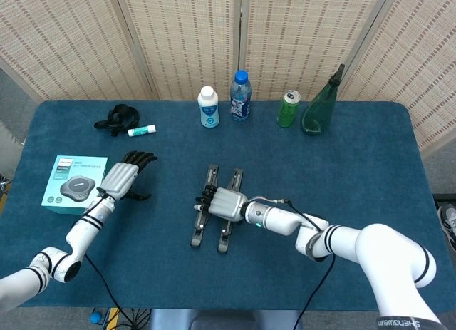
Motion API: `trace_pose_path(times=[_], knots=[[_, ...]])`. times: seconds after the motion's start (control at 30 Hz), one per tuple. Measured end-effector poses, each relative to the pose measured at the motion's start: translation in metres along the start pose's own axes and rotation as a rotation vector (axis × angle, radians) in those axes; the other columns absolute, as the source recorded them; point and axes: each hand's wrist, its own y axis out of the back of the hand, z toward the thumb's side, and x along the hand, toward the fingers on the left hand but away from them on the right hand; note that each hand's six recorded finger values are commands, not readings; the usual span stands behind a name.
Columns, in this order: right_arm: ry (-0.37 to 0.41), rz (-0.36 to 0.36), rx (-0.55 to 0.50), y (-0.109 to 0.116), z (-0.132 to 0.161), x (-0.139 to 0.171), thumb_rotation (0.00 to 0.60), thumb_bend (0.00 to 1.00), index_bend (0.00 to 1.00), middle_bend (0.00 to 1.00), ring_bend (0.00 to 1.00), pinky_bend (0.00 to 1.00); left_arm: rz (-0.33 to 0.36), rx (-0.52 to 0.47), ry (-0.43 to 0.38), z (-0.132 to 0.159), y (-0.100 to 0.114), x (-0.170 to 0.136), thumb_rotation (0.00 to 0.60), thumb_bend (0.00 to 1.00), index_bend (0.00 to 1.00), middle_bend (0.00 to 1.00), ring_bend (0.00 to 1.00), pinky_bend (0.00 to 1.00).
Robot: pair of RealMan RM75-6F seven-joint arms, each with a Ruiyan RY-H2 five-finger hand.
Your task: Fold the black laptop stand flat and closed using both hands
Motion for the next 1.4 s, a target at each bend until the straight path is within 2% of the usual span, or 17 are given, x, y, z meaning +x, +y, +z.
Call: trace_pose_path(times=[0.13,0.67,0.97,1.07,1.4], knots=[[-0.001,-0.002,-0.013,0.0001,-0.0003,-0.0024,0.600,0.00,0.00,0.02,0.00,0.00,-0.001,-0.002,-0.002,0.0011,-0.0011,0.0006,0.600,0.15,0.11,0.09,0.05,0.00],[0.003,-0.007,-0.017,-0.0044,-0.0014,-0.0077,0.600,0.01,0.00,0.19,0.00,0.00,-0.001,-0.008,0.000,-0.0004,-0.0021,0.0009,0.600,0.15,0.11,0.09,0.05,0.00],[0.001,-0.010,-0.033,-0.0058,-0.0032,-0.0084,0.600,0.12,0.00,0.34,0.00,0.00,-0.001,-0.012,-0.003,0.0005,-0.0032,0.0013,0.600,0.15,0.11,0.09,0.05,0.00],[-0.001,-0.024,-0.041,-0.0035,-0.0043,-0.0091,0.600,0.15,0.03,0.39,0.01,0.00,0.000,-0.012,-0.003,0.0006,-0.0030,0.0014,0.600,0.15,0.11,0.09,0.05,0.00],[-0.005,-0.079,-0.055,0.0014,-0.0079,-0.0091,0.600,0.22,0.21,0.56,0.16,0.00,-0.001,-0.013,-0.004,0.0009,-0.0035,0.0020,0.600,0.15,0.11,0.09,0.05,0.00]])
